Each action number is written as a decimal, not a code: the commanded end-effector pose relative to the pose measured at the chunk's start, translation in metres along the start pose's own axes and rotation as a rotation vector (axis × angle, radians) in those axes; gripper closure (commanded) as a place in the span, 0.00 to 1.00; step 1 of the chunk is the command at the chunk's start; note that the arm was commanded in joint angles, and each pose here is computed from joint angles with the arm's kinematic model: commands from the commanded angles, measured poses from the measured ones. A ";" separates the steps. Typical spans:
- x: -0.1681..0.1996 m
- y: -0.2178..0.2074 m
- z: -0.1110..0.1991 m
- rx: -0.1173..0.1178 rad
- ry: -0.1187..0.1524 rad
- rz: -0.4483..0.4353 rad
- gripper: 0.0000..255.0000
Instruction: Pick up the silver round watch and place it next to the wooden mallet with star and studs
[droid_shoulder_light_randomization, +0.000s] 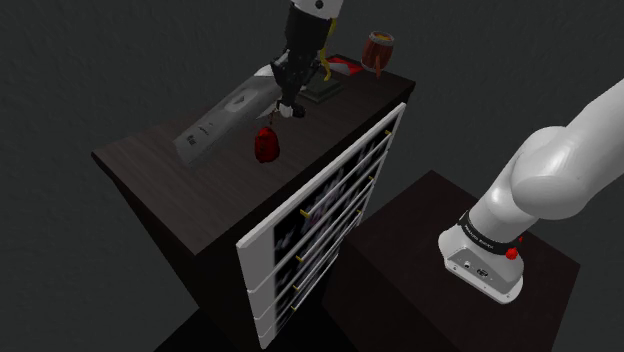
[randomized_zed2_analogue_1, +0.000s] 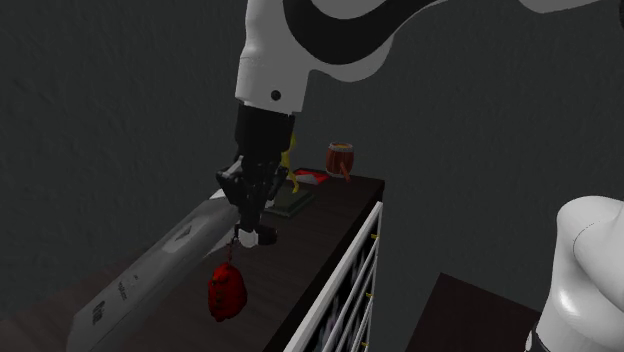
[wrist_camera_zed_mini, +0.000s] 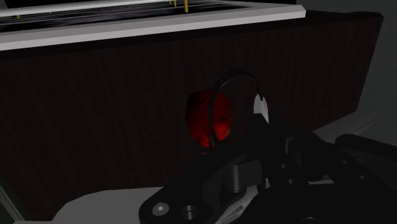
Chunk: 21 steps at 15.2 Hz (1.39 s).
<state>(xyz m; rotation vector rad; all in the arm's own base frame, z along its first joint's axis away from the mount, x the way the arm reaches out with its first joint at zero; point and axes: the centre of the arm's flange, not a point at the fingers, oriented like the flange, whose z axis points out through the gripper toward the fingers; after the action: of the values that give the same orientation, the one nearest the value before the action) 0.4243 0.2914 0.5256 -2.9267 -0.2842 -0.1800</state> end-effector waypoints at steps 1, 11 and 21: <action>0.002 -0.001 -0.012 0.000 0.001 0.000 1.00; 0.010 0.003 -0.057 0.000 0.001 0.000 1.00; 0.029 0.132 -0.078 0.000 0.001 0.000 1.00</action>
<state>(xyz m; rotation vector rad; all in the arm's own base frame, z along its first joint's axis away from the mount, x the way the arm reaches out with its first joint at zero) 0.4658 0.1651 0.5808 -2.9261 -0.2822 -0.1823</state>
